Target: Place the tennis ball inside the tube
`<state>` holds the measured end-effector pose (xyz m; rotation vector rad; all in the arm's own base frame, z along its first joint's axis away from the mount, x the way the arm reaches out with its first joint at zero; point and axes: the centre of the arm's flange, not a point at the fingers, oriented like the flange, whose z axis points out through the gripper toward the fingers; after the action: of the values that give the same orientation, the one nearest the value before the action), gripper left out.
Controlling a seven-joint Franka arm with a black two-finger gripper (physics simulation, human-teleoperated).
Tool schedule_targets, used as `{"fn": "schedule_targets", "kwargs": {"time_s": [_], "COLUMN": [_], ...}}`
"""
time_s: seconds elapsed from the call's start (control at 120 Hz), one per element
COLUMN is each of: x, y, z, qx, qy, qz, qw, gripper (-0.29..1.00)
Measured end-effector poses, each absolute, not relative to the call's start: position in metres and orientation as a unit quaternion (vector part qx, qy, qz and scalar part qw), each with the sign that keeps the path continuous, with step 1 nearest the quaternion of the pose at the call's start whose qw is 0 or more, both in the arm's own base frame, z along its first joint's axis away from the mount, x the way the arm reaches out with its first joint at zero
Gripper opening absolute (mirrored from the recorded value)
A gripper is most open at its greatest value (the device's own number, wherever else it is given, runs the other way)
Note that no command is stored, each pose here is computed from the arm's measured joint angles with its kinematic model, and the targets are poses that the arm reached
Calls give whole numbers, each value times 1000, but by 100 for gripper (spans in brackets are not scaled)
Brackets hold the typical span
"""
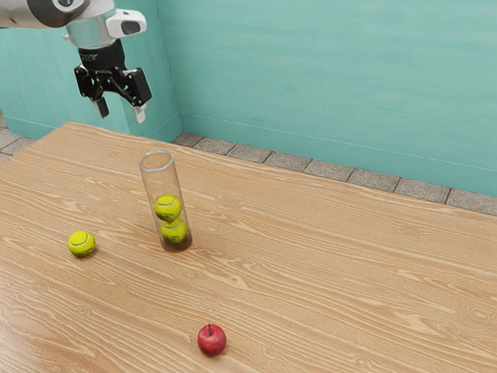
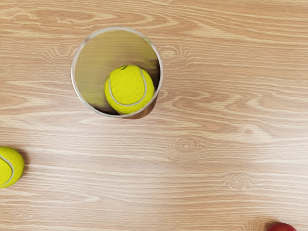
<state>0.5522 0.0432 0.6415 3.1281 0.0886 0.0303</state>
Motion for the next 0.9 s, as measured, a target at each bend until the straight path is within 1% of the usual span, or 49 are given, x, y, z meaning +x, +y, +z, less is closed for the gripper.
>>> {"fn": "schedule_targets", "kwargs": {"time_s": [0.233,0.367,0.467,0.533,0.617,0.675,0.9], "x": [547,520,496,487,479,478,482], "y": [44,46,67,75,89,96,137], "z": [646,653,644,633,603,593,523], "qx": [1000,999,999,999,998,997,993], "qy": [28,28,46,52,66,72,112], "qz": [12,12,3,-5,-21,-21,-27], "qw": [7,10,10,7,7,5,-4], "gripper": [70,70,70,70,70,70,70]}}
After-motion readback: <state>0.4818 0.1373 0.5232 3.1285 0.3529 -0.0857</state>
